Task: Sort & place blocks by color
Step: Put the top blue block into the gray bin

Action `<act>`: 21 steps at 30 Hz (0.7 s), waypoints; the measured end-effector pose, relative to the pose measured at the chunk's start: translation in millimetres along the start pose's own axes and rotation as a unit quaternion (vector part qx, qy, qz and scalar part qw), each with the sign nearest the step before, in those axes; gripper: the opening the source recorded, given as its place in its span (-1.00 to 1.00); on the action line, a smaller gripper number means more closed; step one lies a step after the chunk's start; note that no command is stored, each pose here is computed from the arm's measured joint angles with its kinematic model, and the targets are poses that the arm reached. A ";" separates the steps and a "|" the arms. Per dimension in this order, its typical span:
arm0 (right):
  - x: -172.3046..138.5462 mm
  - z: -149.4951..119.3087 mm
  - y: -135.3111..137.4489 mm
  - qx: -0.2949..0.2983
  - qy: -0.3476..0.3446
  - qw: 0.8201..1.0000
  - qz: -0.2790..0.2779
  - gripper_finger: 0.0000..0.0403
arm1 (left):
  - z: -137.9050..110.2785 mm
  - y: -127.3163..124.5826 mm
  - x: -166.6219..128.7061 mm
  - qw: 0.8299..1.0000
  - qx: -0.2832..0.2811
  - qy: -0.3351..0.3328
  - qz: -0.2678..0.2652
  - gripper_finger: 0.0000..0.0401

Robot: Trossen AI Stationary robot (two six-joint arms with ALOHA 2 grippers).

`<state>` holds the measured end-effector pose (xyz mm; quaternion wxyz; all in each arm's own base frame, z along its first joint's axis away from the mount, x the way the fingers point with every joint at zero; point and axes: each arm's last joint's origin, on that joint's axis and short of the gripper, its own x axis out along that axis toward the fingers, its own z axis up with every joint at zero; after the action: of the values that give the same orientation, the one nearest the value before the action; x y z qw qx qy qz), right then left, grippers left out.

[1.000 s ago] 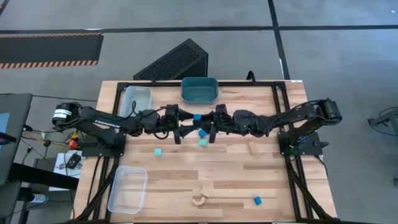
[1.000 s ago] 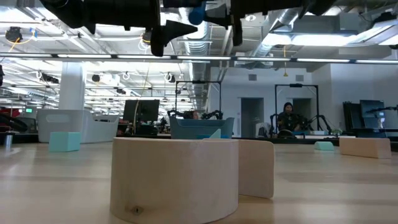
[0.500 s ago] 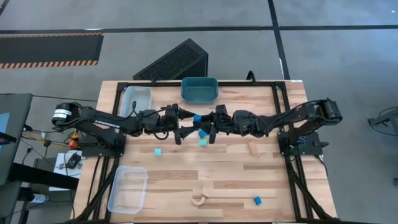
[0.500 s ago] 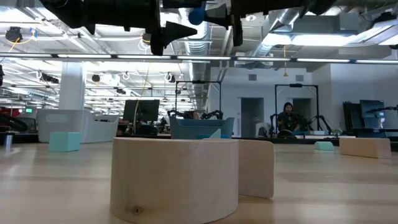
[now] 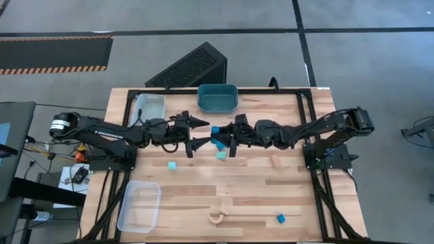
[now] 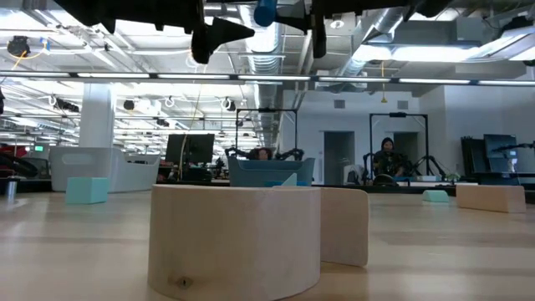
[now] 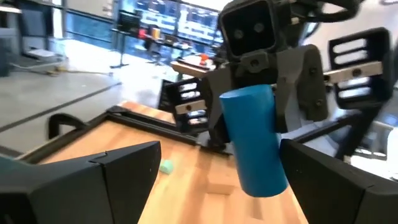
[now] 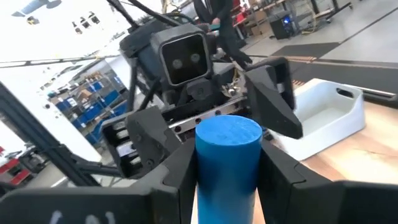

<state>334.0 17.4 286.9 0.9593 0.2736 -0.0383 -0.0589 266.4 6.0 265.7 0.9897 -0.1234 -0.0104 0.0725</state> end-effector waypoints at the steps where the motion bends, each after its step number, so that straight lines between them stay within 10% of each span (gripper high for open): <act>1: 0.0 -0.1 0.0 0.000 0.001 1.000 0.001 -0.31 | -1.7 -0.3 1.2 1.000 -0.002 0.005 -0.009 0.58; 21: 0.8 2.6 -2.6 0.000 -0.001 1.000 0.009 -0.31 | -6.6 4.5 6.7 0.998 -0.054 0.016 -0.027 0.28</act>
<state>334.3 13.7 287.7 0.9597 0.2735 -0.0413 -0.0507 272.7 9.7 258.2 0.9832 -0.1771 -0.0022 0.0435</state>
